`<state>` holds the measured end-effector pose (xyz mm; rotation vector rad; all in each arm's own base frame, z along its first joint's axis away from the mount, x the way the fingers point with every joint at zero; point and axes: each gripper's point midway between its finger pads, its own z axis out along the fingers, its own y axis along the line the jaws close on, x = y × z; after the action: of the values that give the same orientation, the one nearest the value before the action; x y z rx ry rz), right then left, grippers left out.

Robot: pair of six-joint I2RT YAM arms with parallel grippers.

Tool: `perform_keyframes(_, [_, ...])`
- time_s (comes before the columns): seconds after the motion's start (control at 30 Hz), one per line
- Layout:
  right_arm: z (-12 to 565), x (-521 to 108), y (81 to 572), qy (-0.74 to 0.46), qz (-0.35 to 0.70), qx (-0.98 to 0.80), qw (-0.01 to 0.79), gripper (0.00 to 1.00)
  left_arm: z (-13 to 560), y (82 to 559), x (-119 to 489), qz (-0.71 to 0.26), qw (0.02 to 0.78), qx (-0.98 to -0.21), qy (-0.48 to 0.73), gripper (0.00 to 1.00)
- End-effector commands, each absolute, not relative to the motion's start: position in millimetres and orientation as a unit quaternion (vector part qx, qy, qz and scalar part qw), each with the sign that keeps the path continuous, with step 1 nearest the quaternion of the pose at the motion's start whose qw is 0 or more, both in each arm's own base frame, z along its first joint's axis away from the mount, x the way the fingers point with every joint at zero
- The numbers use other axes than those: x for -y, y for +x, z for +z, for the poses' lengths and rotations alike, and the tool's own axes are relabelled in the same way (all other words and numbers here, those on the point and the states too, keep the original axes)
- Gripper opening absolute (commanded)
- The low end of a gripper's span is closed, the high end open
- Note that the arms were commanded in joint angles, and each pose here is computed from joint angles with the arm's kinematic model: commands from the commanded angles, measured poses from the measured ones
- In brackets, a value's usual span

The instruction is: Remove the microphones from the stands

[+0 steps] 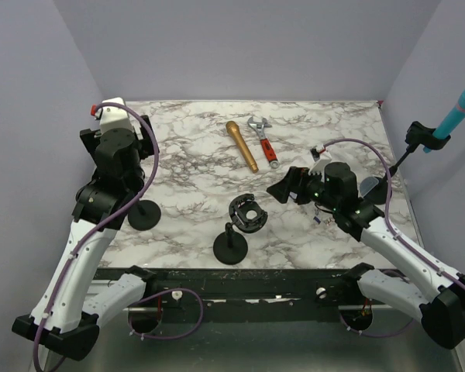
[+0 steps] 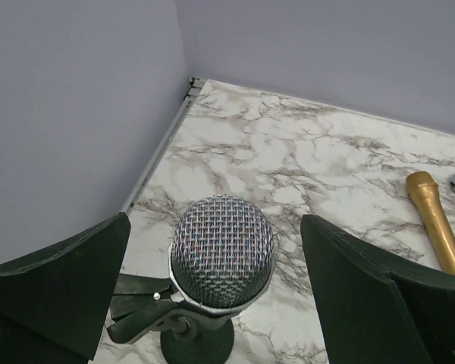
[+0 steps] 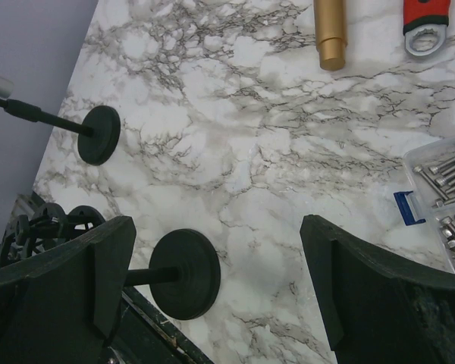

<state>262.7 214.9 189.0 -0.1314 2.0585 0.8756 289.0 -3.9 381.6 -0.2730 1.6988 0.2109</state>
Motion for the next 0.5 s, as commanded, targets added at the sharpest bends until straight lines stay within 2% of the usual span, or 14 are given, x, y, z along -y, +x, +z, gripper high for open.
perform_keyframes(0.0, [195, -207, 261, -0.052, 0.340, -0.825, 0.449, 1.00, 386, 305, -8, 0.105, 0.654, -0.732, -0.157, 0.98])
perform_keyframes(0.1, [197, -205, 261, -0.050, 0.339, -0.823, 0.453, 1.00, 381, 312, -2, 0.089, 0.657, -0.734, -0.148, 0.94])
perform_keyframes(0.4, [193, -208, 261, -0.052, 0.341, -0.826, 0.446, 1.00, 371, 312, 14, 0.054, 0.640, -0.757, -0.119, 0.62])
perform_keyframes(0.47, [192, -208, 261, -0.052, 0.341, -0.826, 0.445, 1.00, 369, 310, 16, 0.050, 0.635, -0.762, -0.113, 0.58])
